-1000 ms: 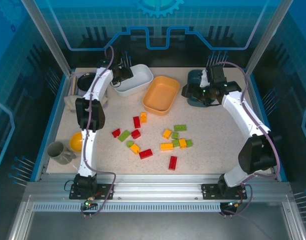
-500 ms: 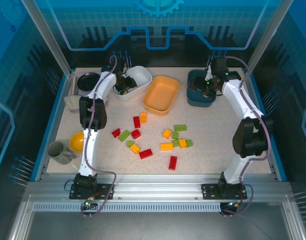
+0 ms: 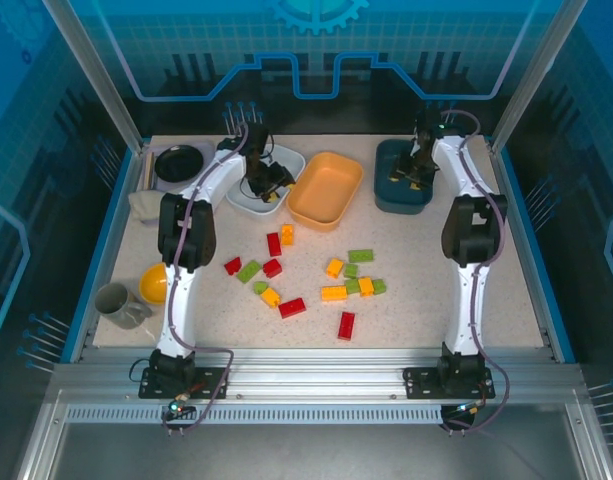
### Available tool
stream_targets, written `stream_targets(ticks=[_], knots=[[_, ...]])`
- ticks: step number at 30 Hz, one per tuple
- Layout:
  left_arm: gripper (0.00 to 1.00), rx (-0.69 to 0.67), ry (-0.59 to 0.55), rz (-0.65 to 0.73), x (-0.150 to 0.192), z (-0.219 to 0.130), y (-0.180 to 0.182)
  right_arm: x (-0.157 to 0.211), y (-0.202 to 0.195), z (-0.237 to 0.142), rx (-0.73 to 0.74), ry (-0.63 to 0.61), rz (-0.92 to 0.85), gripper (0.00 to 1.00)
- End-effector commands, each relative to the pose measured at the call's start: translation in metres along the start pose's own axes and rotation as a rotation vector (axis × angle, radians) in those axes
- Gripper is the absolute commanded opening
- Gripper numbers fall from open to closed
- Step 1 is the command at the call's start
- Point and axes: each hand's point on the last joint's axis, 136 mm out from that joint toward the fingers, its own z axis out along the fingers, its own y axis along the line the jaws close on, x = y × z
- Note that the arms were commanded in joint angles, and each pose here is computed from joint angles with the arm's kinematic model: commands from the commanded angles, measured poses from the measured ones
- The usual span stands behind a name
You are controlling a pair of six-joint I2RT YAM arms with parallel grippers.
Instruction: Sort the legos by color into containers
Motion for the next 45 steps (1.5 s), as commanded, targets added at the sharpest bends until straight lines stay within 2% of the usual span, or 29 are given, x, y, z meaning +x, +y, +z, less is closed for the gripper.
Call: stream_targets(ticks=[1, 6, 13, 14, 21, 26, 31, 34, 36, 40, 45], knots=[[0.49, 0.075, 0.01, -0.016, 0.013, -0.014, -0.022, 0.025, -0.004, 0.017, 0.008, 0.136, -0.022, 0.49], [0.49, 0.092, 0.035, -0.008, 0.027, -0.014, -0.025, 0.053, 0.013, 0.034, 0.005, 0.213, -0.107, 0.47], [0.47, 0.108, 0.073, 0.014, 0.055, -0.014, -0.026, 0.1, 0.03, 0.037, 0.01, 0.274, -0.215, 0.44], [0.47, 0.112, 0.078, 0.014, 0.059, -0.014, -0.025, 0.103, 0.035, 0.027, -0.001, 0.259, -0.236, 0.44], [0.45, 0.12, 0.105, 0.021, 0.086, -0.016, -0.021, 0.141, 0.042, 0.02, 0.01, 0.282, -0.32, 0.43], [0.45, 0.113, 0.087, 0.031, 0.088, -0.02, -0.019, 0.14, 0.031, 0.007, 0.069, 0.231, -0.34, 0.44], [0.47, 0.094, 0.054, 0.05, 0.074, -0.017, -0.023, 0.13, 0.026, -0.034, 0.138, 0.077, -0.357, 0.5], [0.48, 0.091, 0.035, 0.066, 0.061, -0.012, -0.028, 0.148, 0.025, -0.052, 0.115, 0.034, -0.319, 0.57], [0.49, 0.09, 0.033, 0.068, 0.054, -0.007, -0.03, 0.173, 0.026, -0.057, 0.092, 0.036, -0.297, 0.61], [0.5, 0.104, 0.016, 0.091, 0.039, -0.006, -0.041, 0.225, 0.022, -0.06, 0.059, 0.057, -0.216, 0.63], [0.51, 0.094, -0.028, 0.123, 0.035, -0.027, -0.053, 0.266, -0.015, -0.066, 0.074, 0.021, 0.08, 0.66]])
